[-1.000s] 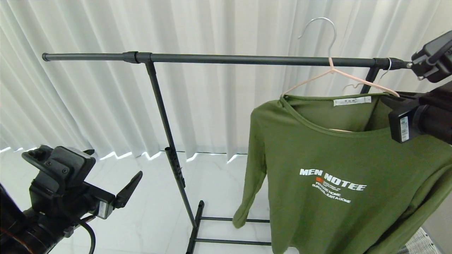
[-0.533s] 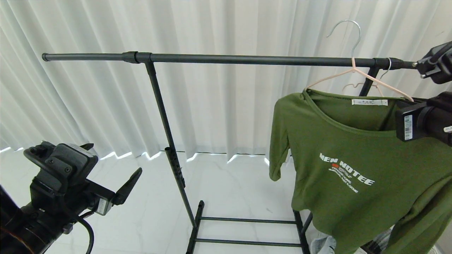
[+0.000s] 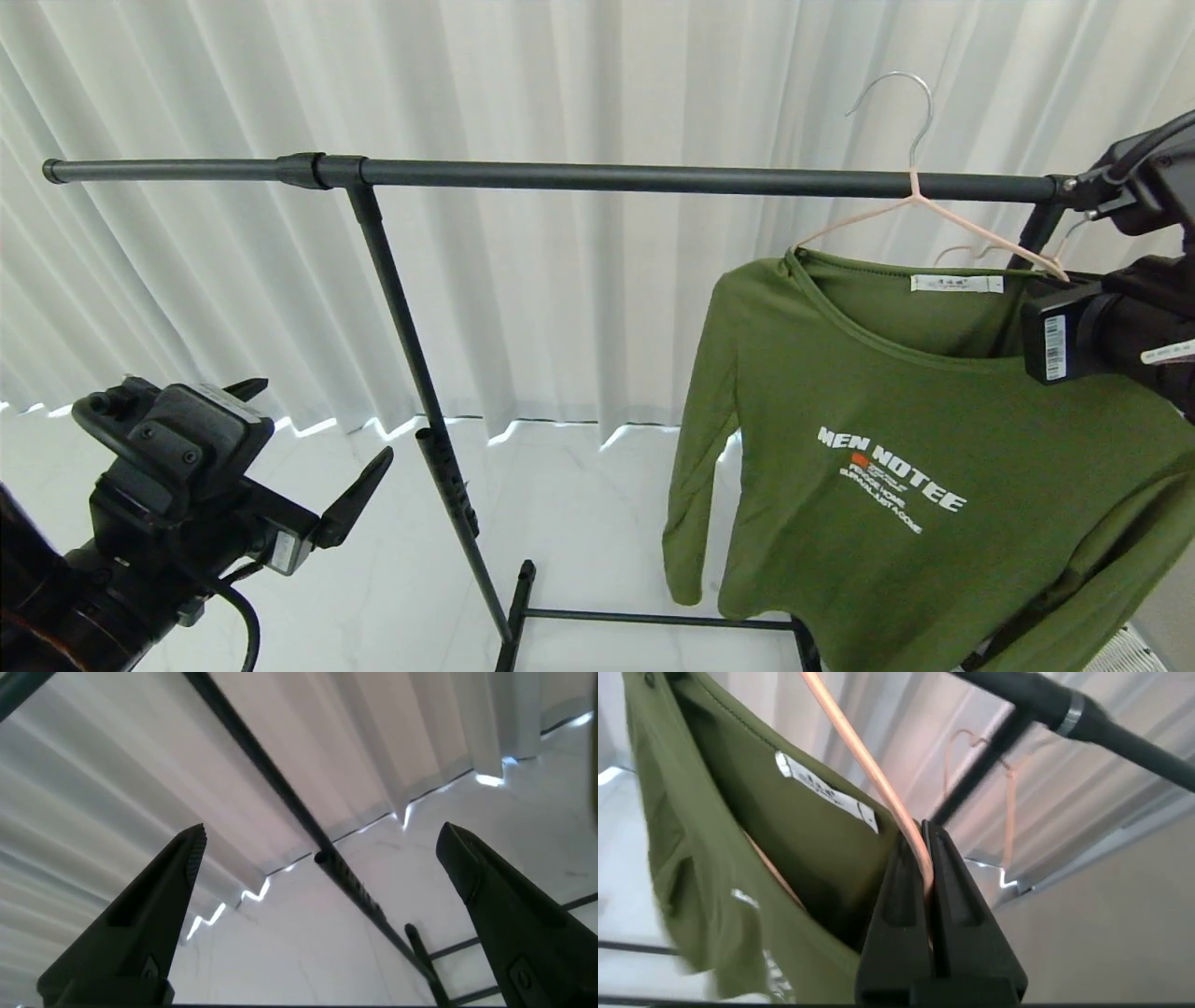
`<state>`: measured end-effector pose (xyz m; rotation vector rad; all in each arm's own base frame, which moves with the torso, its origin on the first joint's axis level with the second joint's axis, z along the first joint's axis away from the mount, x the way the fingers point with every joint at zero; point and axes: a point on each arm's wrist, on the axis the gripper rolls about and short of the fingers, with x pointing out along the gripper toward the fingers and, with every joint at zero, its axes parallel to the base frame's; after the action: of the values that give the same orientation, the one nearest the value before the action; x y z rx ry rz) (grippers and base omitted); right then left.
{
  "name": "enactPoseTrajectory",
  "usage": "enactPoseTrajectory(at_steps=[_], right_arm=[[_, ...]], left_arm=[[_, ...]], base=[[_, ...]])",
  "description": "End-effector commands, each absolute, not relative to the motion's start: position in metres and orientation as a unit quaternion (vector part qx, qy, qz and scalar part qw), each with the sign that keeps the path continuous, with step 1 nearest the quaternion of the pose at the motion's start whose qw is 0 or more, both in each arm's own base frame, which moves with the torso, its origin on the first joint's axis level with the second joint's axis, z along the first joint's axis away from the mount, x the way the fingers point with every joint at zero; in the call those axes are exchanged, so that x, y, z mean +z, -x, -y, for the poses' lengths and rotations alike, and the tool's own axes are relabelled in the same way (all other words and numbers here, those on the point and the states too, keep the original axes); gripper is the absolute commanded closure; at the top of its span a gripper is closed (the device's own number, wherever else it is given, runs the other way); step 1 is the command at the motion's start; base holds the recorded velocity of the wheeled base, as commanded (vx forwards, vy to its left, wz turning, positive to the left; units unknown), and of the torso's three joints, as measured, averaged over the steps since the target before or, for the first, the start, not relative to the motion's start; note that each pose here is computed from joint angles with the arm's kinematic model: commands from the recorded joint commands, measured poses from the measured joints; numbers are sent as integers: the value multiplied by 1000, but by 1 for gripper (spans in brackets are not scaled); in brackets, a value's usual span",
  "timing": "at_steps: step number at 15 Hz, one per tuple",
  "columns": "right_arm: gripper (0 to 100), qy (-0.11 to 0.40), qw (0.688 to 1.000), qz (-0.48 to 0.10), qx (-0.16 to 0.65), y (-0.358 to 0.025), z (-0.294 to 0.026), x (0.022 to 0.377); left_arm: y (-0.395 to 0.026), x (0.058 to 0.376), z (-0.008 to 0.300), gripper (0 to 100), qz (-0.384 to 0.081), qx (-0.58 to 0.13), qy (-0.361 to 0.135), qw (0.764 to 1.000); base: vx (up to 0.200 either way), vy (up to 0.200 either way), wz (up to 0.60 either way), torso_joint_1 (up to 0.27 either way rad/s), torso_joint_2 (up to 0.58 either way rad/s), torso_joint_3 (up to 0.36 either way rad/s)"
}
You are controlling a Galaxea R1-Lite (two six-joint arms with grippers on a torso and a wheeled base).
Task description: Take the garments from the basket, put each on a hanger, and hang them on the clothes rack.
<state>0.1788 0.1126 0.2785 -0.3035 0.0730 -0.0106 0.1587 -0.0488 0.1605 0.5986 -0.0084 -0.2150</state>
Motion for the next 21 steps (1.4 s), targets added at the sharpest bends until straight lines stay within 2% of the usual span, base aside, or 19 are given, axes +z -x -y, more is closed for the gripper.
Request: enactPoseTrajectory(at_steps=[1,5,12,21], right_arm=[[100,152,987,-49,0,-187,-121,270],[100,150,987,-48,1,-214,-142,252],[100,146,987,-61,-8,-236,-157,231],[100,147,987,-61,2,-237,-166,226]], left_arm=[[-158,160,54,0,6,-120,-295,948],[-157,159,54,0,6,-122,-295,947],[-156,159,54,0,5,-123,-296,947],[-154,159,59,0,10,-137,-296,945]], base=[[0,0,0,0,0,0],[0,0,0,0,0,0],[0,0,0,0,0,0],[0,0,0,0,0,0]])
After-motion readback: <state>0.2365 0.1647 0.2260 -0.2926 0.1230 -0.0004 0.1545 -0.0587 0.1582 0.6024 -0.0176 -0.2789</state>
